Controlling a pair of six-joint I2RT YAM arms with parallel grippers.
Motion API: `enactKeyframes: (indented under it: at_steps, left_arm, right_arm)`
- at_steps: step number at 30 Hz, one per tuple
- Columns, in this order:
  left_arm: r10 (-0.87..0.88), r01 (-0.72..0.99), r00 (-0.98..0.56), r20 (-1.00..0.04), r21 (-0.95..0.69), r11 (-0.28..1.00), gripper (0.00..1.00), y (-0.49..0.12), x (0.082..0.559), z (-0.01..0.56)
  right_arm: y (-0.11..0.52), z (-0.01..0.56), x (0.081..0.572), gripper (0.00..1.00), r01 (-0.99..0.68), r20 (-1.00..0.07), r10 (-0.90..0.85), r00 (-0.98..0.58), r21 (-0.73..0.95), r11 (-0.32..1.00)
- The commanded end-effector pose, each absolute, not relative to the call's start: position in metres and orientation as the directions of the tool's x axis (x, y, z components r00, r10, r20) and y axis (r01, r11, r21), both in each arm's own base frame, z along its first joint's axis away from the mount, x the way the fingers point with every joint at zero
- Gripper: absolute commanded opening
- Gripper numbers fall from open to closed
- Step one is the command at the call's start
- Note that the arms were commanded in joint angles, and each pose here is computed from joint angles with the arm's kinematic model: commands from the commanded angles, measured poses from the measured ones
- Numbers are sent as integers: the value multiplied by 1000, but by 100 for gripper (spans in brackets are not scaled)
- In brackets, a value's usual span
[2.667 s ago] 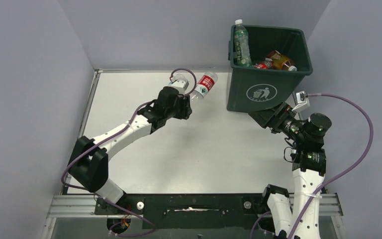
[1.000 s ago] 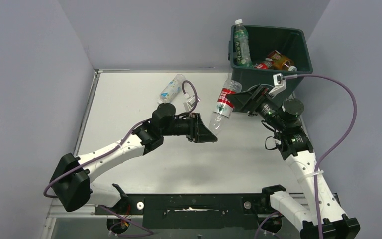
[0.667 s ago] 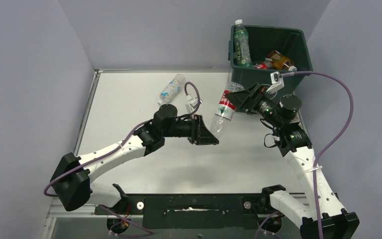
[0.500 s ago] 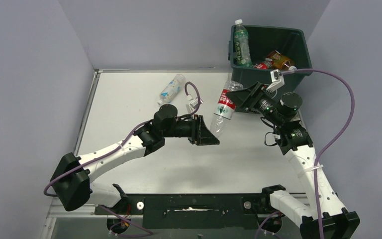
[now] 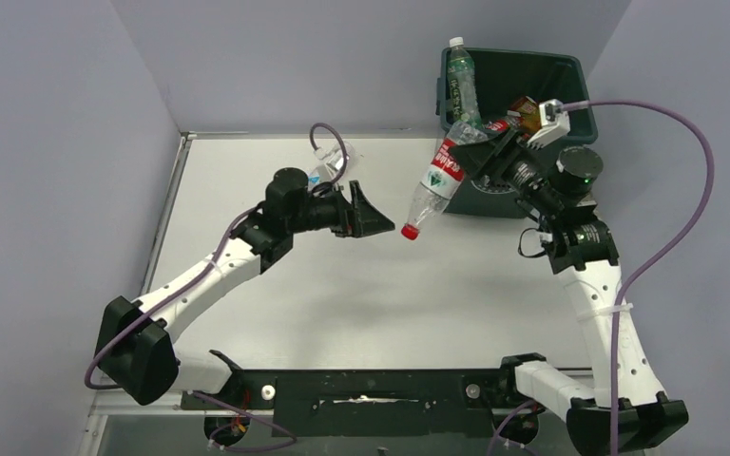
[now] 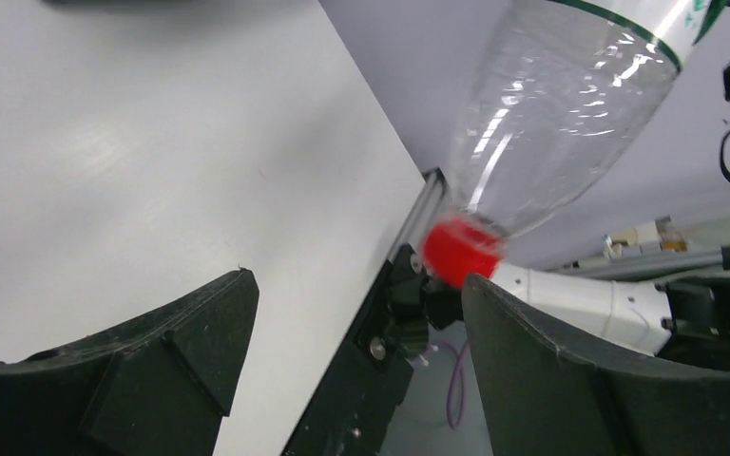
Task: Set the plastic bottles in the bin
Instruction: Pick up the plastic bottle at the center of the board, then place the plastic bottle in the trash bin.
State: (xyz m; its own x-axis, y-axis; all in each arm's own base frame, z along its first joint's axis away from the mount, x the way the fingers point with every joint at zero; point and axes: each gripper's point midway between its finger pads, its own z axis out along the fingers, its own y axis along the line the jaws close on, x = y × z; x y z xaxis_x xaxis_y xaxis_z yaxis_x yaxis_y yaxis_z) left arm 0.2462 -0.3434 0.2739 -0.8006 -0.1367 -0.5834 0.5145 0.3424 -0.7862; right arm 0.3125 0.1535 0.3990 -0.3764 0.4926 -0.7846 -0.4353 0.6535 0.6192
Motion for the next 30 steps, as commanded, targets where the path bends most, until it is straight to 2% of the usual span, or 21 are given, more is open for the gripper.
enactKeyframes:
  at_steps: [1,7,13,19,27,29,30]
  left_arm:
    - [-228,561,-714,-661,-737,378,79,-310,278,311]
    - [-297,509,-686,-665,-729,458,80,-274,311,303]
    - [-325,451,-653,-684,-697,558,80,-252,340,283]
    - [-347,330,-610,-713,-626,707,80,-222,386,251]
    - [-347,233,-545,-763,-535,812,80,-188,447,229]
    - [-344,213,-535,-771,-517,829,80,-178,462,222]
    - [-344,206,-534,-773,-513,833,80,-174,470,219]
  right_arm:
    - [121,444,328,58,-450,-832,493,-254,553,702]
    - [67,487,362,57,-436,-830,537,-148,543,718]
    - [7,523,394,57,-462,-765,643,-16,576,674]
    - [-32,537,428,57,-476,-692,718,79,606,637]
    - [-67,537,467,58,-459,-618,772,149,648,608]
    - [-72,530,476,61,-442,-614,776,143,662,605]
    - [-74,527,480,66,-426,-617,774,142,668,610]
